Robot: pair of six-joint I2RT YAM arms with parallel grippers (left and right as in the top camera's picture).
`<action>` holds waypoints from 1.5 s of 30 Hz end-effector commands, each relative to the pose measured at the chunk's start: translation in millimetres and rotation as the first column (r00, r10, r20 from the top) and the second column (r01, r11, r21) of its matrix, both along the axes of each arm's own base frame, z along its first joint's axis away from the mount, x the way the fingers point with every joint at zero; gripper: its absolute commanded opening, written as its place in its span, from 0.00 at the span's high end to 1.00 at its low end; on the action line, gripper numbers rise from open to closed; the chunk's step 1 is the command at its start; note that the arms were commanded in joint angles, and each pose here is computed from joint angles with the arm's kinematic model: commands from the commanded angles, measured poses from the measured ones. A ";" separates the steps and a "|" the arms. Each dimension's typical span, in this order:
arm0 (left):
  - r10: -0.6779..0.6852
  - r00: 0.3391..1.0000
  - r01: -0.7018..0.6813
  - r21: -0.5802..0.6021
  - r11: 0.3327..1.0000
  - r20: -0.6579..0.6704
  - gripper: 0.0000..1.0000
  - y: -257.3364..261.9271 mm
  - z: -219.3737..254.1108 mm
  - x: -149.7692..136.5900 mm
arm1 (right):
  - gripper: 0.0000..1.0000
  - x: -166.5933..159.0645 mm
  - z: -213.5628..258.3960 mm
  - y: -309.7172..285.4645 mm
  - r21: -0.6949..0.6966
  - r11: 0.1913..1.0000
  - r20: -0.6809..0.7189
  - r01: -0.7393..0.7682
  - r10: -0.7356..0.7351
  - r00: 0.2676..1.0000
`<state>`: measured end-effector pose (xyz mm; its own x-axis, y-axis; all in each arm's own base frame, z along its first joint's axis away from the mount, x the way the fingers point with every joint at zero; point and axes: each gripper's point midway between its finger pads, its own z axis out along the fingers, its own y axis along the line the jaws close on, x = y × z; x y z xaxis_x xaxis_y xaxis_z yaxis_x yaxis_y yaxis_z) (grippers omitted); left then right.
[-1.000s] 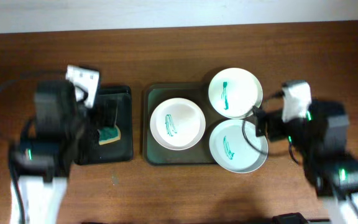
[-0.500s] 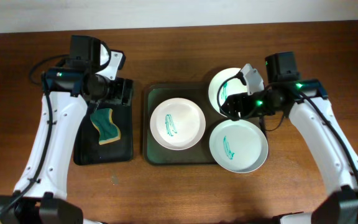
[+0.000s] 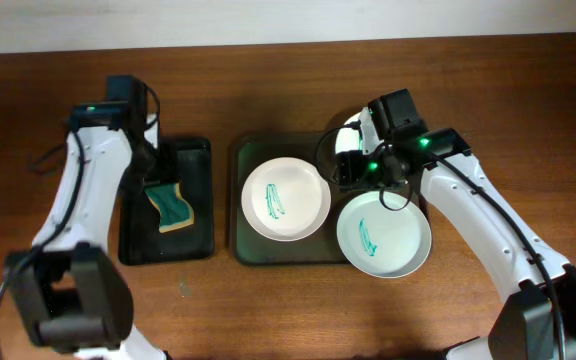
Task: Clean dirty plates on tray and stack at the side
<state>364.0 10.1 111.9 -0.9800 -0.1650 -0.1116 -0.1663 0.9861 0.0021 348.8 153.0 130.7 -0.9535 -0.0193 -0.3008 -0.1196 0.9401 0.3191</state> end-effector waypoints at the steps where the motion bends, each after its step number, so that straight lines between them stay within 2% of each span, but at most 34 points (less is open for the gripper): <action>1: -0.004 0.997 0.004 0.002 1.000 -0.074 0.38 0.9 -39.2 -3.1 | 0.29 7.4 3.5 -3.8 -0.025 0.999 0.022 0.030 -0.029 0.999; 7: 0.000 0.997 0.001 0.007 1.000 -0.078 0.39 2.9 -76.3 0.2 | 0.28 8.3 3.0 -6.2 -0.039 0.999 0.026 0.036 -0.035 0.999; 13: 0.005 0.990 -0.001 0.029 1.000 -0.140 0.50 6.7 -108.5 -3.8 | 0.28 8.4 2.9 -6.5 -0.041 0.998 0.027 0.037 -0.036 0.999; 16: 0.005 0.986 0.000 0.028 1.000 -0.164 0.64 6.5 -116.9 -6.8 | 0.28 8.4 2.9 -6.5 -0.041 0.998 0.027 0.037 -0.036 0.999; 20: 0.005 0.987 -0.001 0.028 1.000 -0.163 0.76 6.6 -117.7 -6.1 | 0.28 9.5 2.5 -8.9 -0.054 0.998 0.032 0.043 -0.041 0.999; 22: 0.007 0.988 -0.002 0.028 1.000 -0.154 1.00 6.5 -117.7 -4.0 | 0.28 9.5 2.5 -8.9 -0.053 0.998 0.032 0.043 -0.042 0.999; 26: 0.024 0.992 -0.021 0.027 0.999 -0.126 1.00 6.6 -109.9 6.0 | 0.28 9.5 2.6 -8.8 -0.053 0.998 0.032 0.043 -0.042 0.999; 30: 0.023 0.995 -0.021 0.025 0.999 -0.096 0.99 6.7 -77.4 24.1 | 0.28 9.5 2.6 -8.8 -0.053 0.998 0.032 0.043 -0.041 0.999; 31: 0.023 0.995 -0.021 0.025 0.999 -0.092 0.85 6.7 -71.2 26.7 | 0.28 9.5 2.6 -8.8 -0.053 0.998 0.032 0.043 -0.041 0.999; 32: 0.023 0.996 -0.021 0.025 0.999 -0.091 0.60 6.8 -64.7 28.6 | 0.28 9.5 2.6 -8.8 -0.053 0.998 0.032 0.043 -0.041 0.999; 34: 0.028 0.994 -0.026 0.027 0.999 -0.102 0.32 7.0 -58.9 27.1 | 0.28 9.5 2.6 -8.8 -0.053 0.998 0.032 0.043 -0.041 0.999; 38: 0.164 0.977 -0.149 0.114 0.982 -0.135 0.32 20.9 -57.1 14.2 | 0.28 9.4 2.5 -8.8 -0.053 0.998 0.032 0.043 -0.041 0.999; 45: 0.161 0.979 -0.148 0.110 0.983 -0.125 0.39 19.4 -66.2 15.0 | 0.27 9.4 2.5 -8.9 -0.053 0.998 0.031 0.043 -0.042 0.999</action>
